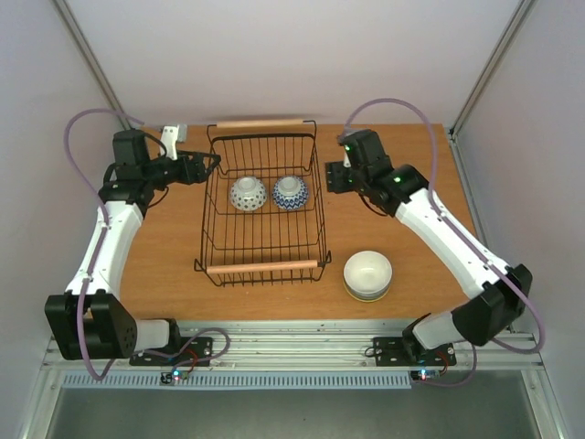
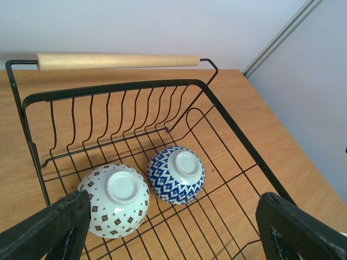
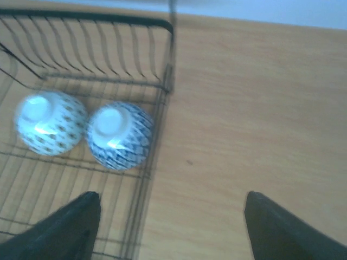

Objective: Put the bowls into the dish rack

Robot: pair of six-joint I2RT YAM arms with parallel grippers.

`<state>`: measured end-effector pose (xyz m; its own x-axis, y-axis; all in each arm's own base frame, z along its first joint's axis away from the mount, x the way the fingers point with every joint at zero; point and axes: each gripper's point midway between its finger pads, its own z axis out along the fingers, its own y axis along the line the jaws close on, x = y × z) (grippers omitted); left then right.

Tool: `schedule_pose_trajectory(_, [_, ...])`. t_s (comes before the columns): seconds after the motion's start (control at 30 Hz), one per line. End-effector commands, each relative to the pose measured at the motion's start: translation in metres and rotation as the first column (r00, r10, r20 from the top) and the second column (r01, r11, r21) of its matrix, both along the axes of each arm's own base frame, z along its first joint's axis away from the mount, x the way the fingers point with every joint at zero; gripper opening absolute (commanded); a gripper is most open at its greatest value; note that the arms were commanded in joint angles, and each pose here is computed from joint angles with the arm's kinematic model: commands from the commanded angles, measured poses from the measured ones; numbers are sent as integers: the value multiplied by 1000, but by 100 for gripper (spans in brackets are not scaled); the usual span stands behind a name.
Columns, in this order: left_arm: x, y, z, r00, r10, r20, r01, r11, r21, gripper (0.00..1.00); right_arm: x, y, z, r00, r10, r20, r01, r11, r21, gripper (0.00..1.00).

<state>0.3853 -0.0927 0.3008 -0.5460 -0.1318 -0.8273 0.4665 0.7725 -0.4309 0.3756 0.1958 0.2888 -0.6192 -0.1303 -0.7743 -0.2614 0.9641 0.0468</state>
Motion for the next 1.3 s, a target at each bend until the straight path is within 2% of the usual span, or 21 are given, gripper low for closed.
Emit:
schedule_pose_trajectory(0.0, [4,-2,-2,1000,-6,-8,6,1000,-14,84,-27,-57,-18,971,-218,-97,224,973,58,64])
schedule_pose_trajectory(0.07, [4,-2,-3,1000,-9,-14,9,1000,-20,84,-45,-76,-33,950,-277,-142,288,956,61,47])
schedule_pose_trajectory(0.17, [6,-3,-7,999,-16,-29,15,1000,-25,84,-74,-100,-43,914,-364,-179,381,921,74,38])
schedule_pose_trajectory(0.33, [7,-4,-10,999,-19,-39,18,999,-28,84,-118,-125,-70,859,-442,-260,466,884,34,34])
schedule_pose_trajectory(0.5, [9,-6,-14,998,-25,-52,23,999,-33,84,-149,-124,-104,820,-426,-383,477,878,46,32])
schedule_pose_trajectory(0.67, [10,-7,-16,998,-27,-57,25,999,-33,84,-170,-123,-153,757,-433,-489,496,868,-1,27])
schedule_pose_trajectory(0.97, [10,-6,-18,998,-22,-60,20,999,-27,84,-181,-133,-176,721,-473,-507,517,854,-61,23])
schedule_pose_trajectory(1.1, [11,-6,-19,998,-18,-64,17,1000,-25,84,-181,-133,-178,721,-470,-508,515,855,-60,3])
schedule_pose_trajectory(1.27, [11,-5,-18,998,-15,-61,14,1000,-22,84,-181,-137,-166,736,-477,-481,516,855,-58,1])
